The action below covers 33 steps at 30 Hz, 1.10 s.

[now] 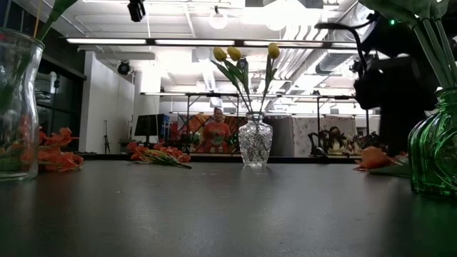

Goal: Sort flowers into vase by color
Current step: Put the orange tulip into the bottom transparent vase

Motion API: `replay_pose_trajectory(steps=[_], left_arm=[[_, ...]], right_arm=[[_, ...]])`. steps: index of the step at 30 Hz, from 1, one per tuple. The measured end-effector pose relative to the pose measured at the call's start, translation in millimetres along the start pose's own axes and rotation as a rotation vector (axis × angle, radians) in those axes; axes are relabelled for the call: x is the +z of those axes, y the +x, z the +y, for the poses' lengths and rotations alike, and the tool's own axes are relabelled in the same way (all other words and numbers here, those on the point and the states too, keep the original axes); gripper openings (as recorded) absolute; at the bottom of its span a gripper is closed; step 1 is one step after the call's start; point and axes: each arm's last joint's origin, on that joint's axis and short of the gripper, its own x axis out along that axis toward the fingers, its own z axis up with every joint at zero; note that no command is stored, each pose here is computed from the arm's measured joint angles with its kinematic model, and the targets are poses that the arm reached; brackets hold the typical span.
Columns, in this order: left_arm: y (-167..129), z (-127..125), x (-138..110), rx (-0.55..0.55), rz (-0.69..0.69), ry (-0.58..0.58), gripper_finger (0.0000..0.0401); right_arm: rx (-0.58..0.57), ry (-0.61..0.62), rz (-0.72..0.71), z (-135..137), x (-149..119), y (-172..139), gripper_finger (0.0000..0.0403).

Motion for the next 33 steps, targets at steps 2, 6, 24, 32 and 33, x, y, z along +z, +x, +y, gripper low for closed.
replay_pose_trajectory(steps=[2,6,24,32,33], left_arm=[[0,0,0,0.000,0.000,0.000,0.0193],[0,0,0,0.000,0.000,0.000,0.0193],[0,0,-1,0.003,0.007,-0.002,0.0193],[0,0,-1,0.003,0.007,-0.001,0.0193],[0,0,-1,0.003,0.007,-0.001,0.0193]], right_arm=[[0.012,-0.006,-0.015,2,1,0,0.0169],[-0.018,-0.020,0.007,-1,-1,0,0.0169],[-0.122,-0.026,0.092,14,-28,-15,0.0169],[-0.133,-0.022,0.032,18,-30,-13,0.0169],[-0.147,-0.022,0.033,17,-30,-12,0.0169]])
